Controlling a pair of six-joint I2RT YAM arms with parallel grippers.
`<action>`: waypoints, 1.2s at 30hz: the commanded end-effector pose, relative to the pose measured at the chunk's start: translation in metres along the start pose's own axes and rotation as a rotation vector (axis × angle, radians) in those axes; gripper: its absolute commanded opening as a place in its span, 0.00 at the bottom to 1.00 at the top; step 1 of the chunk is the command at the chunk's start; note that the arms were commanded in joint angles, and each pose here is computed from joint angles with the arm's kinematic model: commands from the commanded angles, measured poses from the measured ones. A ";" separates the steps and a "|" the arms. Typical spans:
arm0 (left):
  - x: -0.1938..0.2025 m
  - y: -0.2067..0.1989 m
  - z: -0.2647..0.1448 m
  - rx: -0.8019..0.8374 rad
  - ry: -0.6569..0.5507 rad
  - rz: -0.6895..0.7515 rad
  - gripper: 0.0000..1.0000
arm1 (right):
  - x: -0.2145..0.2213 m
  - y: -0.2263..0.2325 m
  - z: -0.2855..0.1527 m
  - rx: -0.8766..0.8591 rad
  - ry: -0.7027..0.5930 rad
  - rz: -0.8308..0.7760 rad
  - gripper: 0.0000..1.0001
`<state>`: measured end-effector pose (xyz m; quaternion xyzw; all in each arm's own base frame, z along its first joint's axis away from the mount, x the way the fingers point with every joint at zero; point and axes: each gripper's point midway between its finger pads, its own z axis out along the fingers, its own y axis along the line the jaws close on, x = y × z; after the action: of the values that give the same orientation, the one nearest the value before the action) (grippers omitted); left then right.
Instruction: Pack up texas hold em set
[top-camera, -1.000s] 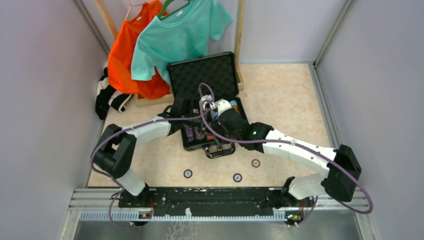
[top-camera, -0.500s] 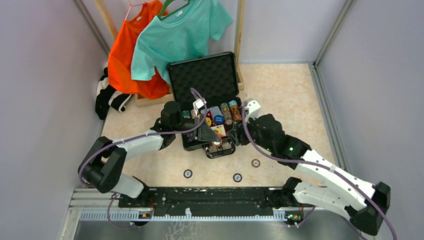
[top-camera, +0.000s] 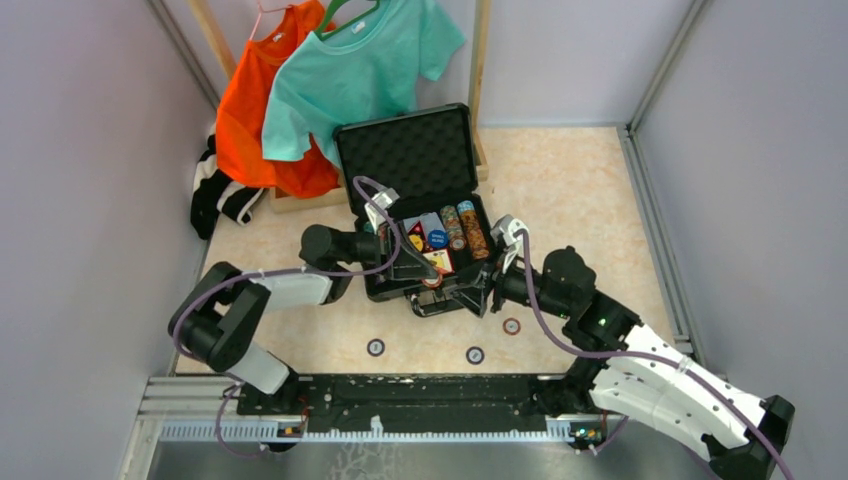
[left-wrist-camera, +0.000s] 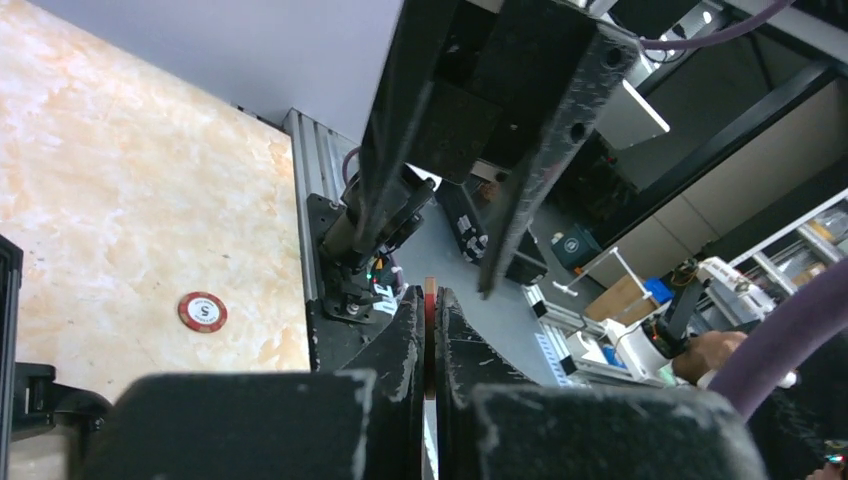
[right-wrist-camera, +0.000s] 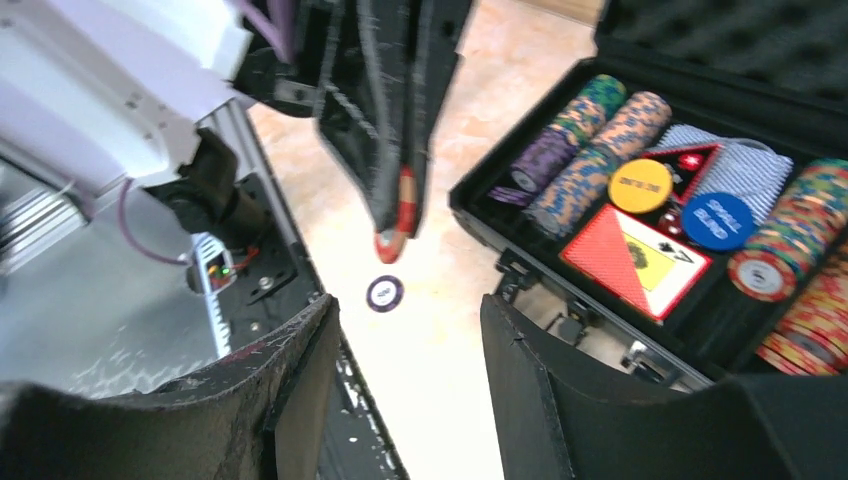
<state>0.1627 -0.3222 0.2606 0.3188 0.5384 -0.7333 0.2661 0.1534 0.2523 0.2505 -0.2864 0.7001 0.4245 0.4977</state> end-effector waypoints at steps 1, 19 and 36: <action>-0.008 -0.024 0.002 0.122 -0.033 0.091 0.00 | -0.028 0.032 -0.001 -0.173 -0.093 -0.061 0.53; -0.014 -0.039 0.001 0.142 -0.048 0.132 0.00 | -0.024 0.028 0.021 -0.193 -0.079 -0.058 0.44; -0.018 -0.048 0.001 0.159 -0.057 0.174 0.00 | -0.028 0.017 0.022 -0.117 -0.074 -0.047 0.39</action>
<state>0.1612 -0.3186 0.2656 0.2889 0.5452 -0.7526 0.2299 0.1498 0.2814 0.2638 -0.3253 0.6541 0.4752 0.4904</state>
